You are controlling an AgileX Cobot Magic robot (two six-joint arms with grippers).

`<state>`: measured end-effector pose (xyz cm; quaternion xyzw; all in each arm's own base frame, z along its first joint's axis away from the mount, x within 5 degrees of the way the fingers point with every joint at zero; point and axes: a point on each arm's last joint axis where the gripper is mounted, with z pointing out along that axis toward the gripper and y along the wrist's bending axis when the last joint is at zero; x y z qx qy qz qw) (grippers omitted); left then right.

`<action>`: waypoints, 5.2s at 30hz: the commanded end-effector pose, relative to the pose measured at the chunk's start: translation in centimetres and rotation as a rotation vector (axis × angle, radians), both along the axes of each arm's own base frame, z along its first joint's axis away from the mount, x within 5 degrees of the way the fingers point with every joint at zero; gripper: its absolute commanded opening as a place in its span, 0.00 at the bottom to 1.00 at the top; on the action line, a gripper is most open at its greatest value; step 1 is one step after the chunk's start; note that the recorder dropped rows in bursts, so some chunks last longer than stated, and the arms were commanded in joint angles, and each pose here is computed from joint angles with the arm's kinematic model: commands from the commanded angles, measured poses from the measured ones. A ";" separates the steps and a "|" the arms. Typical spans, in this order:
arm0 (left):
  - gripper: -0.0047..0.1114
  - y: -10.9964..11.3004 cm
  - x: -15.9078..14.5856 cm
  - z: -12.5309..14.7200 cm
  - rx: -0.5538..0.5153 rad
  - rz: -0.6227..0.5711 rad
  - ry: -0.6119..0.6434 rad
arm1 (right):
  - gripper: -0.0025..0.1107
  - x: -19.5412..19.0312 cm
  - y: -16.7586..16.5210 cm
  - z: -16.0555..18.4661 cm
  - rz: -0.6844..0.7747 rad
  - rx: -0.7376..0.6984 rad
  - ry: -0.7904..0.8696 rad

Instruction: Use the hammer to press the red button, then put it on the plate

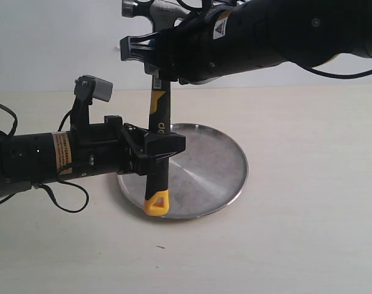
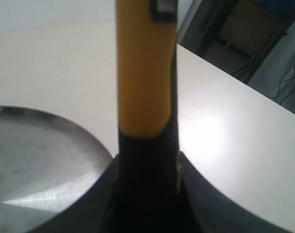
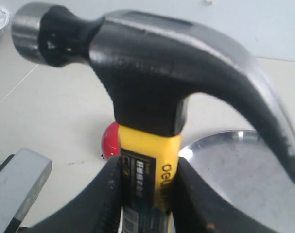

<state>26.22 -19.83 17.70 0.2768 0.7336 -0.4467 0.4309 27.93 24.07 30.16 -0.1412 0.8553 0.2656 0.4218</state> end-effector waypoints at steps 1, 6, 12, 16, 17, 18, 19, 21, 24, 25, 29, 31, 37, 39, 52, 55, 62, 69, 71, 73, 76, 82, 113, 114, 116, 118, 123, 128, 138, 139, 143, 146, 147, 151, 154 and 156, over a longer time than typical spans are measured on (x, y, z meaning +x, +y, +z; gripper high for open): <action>0.04 -0.3 -0.4 0.7 -0.067 -0.060 -0.020 | 0.09 -0.2 -0.1 1.8 0.023 -0.001 -0.093; 0.04 0.3 -0.5 1.1 -0.117 -0.125 -0.013 | 0.39 -0.8 -1.0 2.7 0.056 -0.093 -0.143; 0.04 3.0 0.0 1.0 -0.109 -0.187 0.004 | 0.50 -3.5 -3.6 7.0 0.080 -0.145 -0.262; 0.04 5.0 0.9 1.3 -0.147 -0.154 0.015 | 0.50 -5.0 -5.6 7.8 0.090 -0.218 -0.276; 0.04 5.6 1.2 1.3 -0.148 -0.133 0.018 | 0.50 -5.2 -6.0 7.5 0.090 -0.232 -0.275; 0.04 6.0 1.4 1.4 -0.154 -0.112 0.019 | 0.50 -5.4 -6.4 6.9 0.097 -0.250 -0.270; 0.04 6.4 1.6 1.4 -0.154 -0.100 0.019 | 0.50 -5.6 -6.6 6.4 0.111 -0.273 -0.269; 0.04 6.8 1.8 1.4 -0.159 -0.083 0.034 | 0.50 -6.1 -7.1 4.8 0.161 -0.332 -0.253; 0.04 7.0 2.0 1.5 -0.173 -0.059 0.035 | 0.50 -6.3 -7.4 2.6 0.233 -0.348 -0.172; 0.04 7.0 2.1 1.6 -0.188 -0.043 0.047 | 0.50 -6.3 -7.4 2.0 0.264 -0.353 -0.140; 0.04 7.3 2.6 2.5 -0.250 0.029 0.052 | 0.50 -5.7 -6.9 0.0 0.458 -0.315 0.010; 0.04 7.4 2.6 3.2 -0.274 0.047 0.044 | 0.50 -4.9 -6.7 -0.3 0.534 -0.249 0.051; 0.04 7.5 1.6 5.9 -0.290 0.025 -0.029 | 0.46 -1.2 -7.7 -1.5 0.494 0.031 -0.001; 0.04 7.5 1.2 6.8 -0.297 0.020 -0.051 | 0.45 -0.9 -8.0 -1.7 0.536 0.182 -0.099; 0.04 6.6 0.2 8.1 -0.347 -0.010 -0.013 | 0.52 1.9 -7.1 -4.8 0.794 0.286 -0.442; 0.04 5.7 -0.1 8.2 -0.358 -0.033 -0.009 | 0.52 3.6 -6.7 -4.5 0.786 0.304 -0.434; 0.04 4.6 -0.5 8.5 -0.364 -0.048 -0.072 | 0.52 5.9 -6.1 -3.5 0.757 0.363 -0.375; 0.04 2.9 -0.9 8.6 -0.346 -0.048 -0.254 | 0.52 6.1 -6.0 -3.0 0.751 0.378 -0.363; 0.04 2.4 -1.0 8.4 -0.338 -0.047 -0.290 | 0.52 6.5 -5.9 -2.1 0.746 0.393 -0.363; 0.04 2.5 -0.6 8.2 -0.346 -0.018 -0.288 | 0.52 6.6 -5.9 -1.6 0.745 0.398 -0.368; 0.04 2.5 -0.5 8.2 -0.335 -0.008 -0.323 | 0.52 6.8 -5.8 -1.2 0.747 0.398 -0.381; 0.04 2.4 -0.5 8.3 -0.314 0.001 -0.390 | 0.52 6.3 -4.3 -0.1 0.787 0.417 -0.387; 0.04 6.1 1.3 9.2 -0.276 0.141 -0.491 | 0.65 6.8 -5.1 -0.1 0.753 0.431 -0.354; 0.04 6.1 1.3 9.1 -0.268 0.135 -0.497 | 0.65 6.7 -4.9 -0.1 0.760 0.432 -0.353; 0.04 5.9 1.3 9.1 -0.262 0.127 -0.504 | 0.65 6.4 -4.4 -0.1 0.774 0.435 -0.350; 0.04 5.8 1.3 9.1 -0.253 0.108 -0.511 | 0.65 6.0 -3.7 -0.1 0.800 0.427 -0.370; 0.04 4.9 1.6 8.8 -0.258 0.058 -0.477 | 0.65 5.4 -2.7 -0.1 0.837 0.417 -0.398; 0.04 3.4 0.8 8.8 -0.270 0.008 -0.479 | 0.65 5.4 -2.7 -0.1 0.838 0.416 -0.401; 0.04 2.7 0.4 9.0 -0.290 0.007 -0.481 | 0.56 5.4 -2.7 -0.1 0.836 0.420 -0.393; 0.04 2.7 0.5 9.0 -0.291 0.008 -0.481 | 0.49 5.4 -2.7 -0.1 0.834 0.422 -0.389; 0.04 2.7 0.4 9.0 -0.287 0.003 -0.482 | 0.14 5.4 -2.7 -0.1 0.831 0.428 -0.376; 0.05 2.6 0.4 9.0 -0.287 0.001 -0.480 | 0.02 5.4 -2.7 -0.1 0.825 0.440 -0.351; 0.07 2.6 0.4 9.0 -0.292 0.001 -0.471 | 0.02 5.4 -2.7 -0.1 0.823 0.442 -0.346; 0.34 2.7 0.4 9.0 -0.301 0.003 -0.453 | 0.02 5.4 -2.7 -0.1 0.818 0.452 -0.325; 0.62 2.8 0.5 9.0 -0.310 0.008 -0.430 | 0.02 5.4 -2.7 -0.1 0.813 0.460 -0.309; 0.74 2.8 0.5 9.0 -0.315 0.009 -0.421 | 0.02 5.6 -2.7 -0.2 0.789 0.452 -0.295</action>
